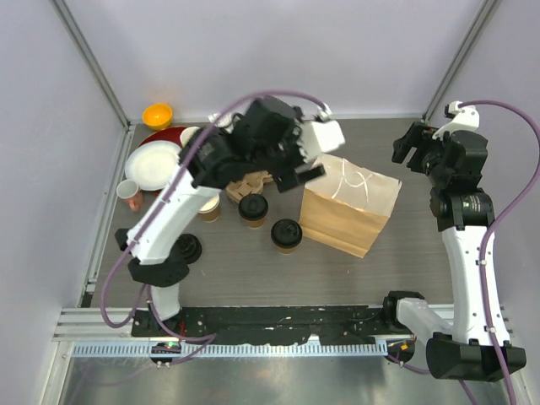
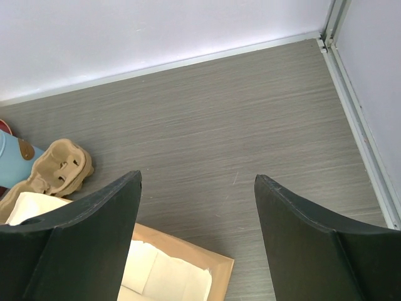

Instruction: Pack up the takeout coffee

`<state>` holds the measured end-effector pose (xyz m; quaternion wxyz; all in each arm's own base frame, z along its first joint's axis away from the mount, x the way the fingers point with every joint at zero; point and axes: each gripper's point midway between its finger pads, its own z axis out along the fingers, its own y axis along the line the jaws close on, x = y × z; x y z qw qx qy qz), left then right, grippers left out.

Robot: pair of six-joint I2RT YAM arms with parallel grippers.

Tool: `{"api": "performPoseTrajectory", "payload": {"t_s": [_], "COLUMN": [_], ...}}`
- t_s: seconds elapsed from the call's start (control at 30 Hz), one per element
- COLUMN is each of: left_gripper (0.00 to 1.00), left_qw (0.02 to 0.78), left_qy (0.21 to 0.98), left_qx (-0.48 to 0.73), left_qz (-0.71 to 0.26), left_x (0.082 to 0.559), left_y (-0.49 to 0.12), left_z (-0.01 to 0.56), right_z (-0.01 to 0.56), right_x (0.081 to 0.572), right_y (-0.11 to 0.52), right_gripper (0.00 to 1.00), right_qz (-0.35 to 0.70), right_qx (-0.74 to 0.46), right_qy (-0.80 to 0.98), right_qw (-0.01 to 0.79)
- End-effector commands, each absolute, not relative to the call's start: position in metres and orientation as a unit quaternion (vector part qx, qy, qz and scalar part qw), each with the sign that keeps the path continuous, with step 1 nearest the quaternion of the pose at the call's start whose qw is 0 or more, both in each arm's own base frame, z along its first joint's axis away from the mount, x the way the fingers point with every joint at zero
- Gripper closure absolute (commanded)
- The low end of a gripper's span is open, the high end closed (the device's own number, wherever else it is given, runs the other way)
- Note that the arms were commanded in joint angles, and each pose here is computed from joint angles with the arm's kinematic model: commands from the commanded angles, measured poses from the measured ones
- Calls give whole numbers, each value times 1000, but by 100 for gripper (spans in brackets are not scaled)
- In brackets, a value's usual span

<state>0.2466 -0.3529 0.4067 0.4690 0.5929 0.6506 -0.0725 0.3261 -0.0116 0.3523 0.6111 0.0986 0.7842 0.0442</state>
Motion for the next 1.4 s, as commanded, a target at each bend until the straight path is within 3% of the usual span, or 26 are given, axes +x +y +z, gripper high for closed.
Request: {"api": "performPoseTrajectory", "payload": {"t_s": [0.0,0.1,0.27,0.4,0.67,0.97,1.37], "left_gripper": [14,20,42,43,46,46,47], "left_qw": [426,409,410,380,401,380,365], "left_qy": [750,808,868,900,912,921,928], "left_qx": [499,416,266,206,61,52,53], "left_qz": [-85,-78,-81,-59,-65,-73,-54], "left_x": [276,321,374,390,427,440,438], "left_y": [-301,-268,-225,-205,-160,-167,-159], "left_z": [379,348,306,231,184,132,105], "right_z": [378,375,369,370,370,375,378], "right_x": [337,340,340,339,334,330,326], "right_y": [-3,0,-4,-4,-2,3,4], "right_gripper": [22,22,23,23,23,24,24], "right_qz": [70,80,69,66,71,88,87], "right_qx": [88,85,89,90,89,89,85], "right_qy": [758,761,764,764,768,767,764], "right_qw": [642,638,635,636,631,629,634]}}
